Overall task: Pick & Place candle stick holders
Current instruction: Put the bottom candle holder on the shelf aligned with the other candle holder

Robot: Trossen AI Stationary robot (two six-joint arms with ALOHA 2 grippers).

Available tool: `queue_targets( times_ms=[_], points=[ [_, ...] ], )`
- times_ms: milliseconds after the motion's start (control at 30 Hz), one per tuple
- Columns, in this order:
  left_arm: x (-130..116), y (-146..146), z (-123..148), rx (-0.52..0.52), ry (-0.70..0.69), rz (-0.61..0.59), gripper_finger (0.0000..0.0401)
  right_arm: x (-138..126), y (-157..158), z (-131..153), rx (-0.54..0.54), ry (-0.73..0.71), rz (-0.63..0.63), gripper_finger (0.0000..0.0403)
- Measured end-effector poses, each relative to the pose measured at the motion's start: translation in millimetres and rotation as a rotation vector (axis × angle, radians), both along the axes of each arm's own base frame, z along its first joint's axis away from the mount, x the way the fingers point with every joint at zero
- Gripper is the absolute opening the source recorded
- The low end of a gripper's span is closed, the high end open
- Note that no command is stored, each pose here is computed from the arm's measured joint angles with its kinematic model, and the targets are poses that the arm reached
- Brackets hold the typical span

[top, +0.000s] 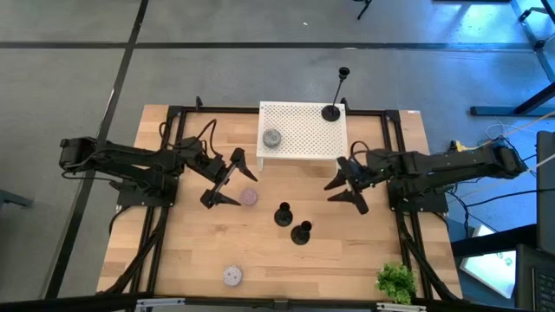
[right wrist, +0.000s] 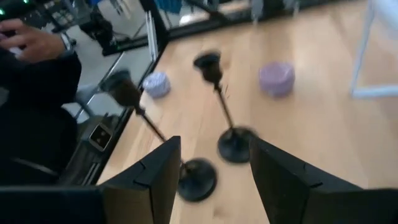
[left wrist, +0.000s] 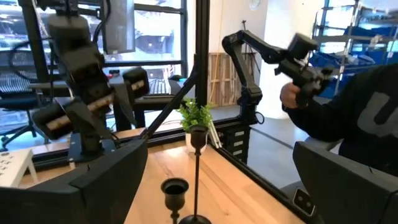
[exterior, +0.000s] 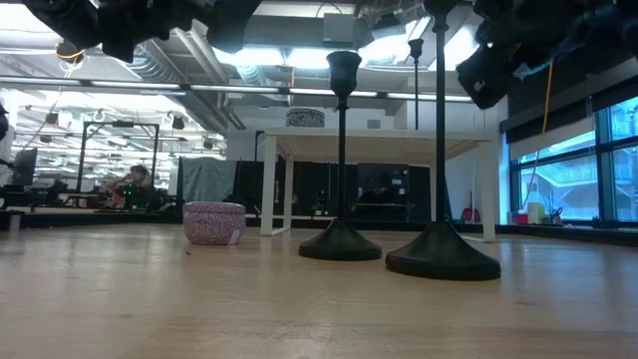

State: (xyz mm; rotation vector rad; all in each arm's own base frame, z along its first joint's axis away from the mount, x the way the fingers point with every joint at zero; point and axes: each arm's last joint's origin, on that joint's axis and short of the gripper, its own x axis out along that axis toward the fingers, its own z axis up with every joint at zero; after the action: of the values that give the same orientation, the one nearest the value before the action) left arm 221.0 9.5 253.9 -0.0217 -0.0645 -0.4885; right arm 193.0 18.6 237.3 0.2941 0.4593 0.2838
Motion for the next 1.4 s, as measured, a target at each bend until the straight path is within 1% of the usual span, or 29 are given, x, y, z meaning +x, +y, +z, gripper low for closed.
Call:
queue_targets(
  times_ms=[133,233,467,567,667,933,1167,1400],
  points=[
    [1,0,4,-0.007,-0.009,0.000,0.0400,5,9,-12,0.026,0.097,-0.002,0.0193],
    [1,0,4,-0.023,-0.004,0.001,0.0400,11,18,-22,0.022,0.147,0.034,0.0193],
    [1,0,8,-0.022,-0.038,0.002,0.0400,27,32,-38,0.034,0.173,0.073,0.0193],
    [0,0,9,-0.021,-0.048,0.001,0.0400,33,40,-42,0.053,0.158,0.089,0.0193],
    [0,0,9,-0.021,-0.048,0.002,0.0400,38,47,-42,0.054,0.112,0.107,0.0193],
    [0,0,9,-0.020,-0.055,0.002,0.0400,44,62,-52,-0.022,0.090,0.064,0.0193],
    [0,0,10,-0.019,-0.063,0.002,0.0400,51,66,-59,-0.026,0.065,0.071,0.0193],
    [0,0,11,-0.019,-0.069,0.002,0.0400,53,67,-56,-0.025,0.025,0.078,0.0193]
  ],
)
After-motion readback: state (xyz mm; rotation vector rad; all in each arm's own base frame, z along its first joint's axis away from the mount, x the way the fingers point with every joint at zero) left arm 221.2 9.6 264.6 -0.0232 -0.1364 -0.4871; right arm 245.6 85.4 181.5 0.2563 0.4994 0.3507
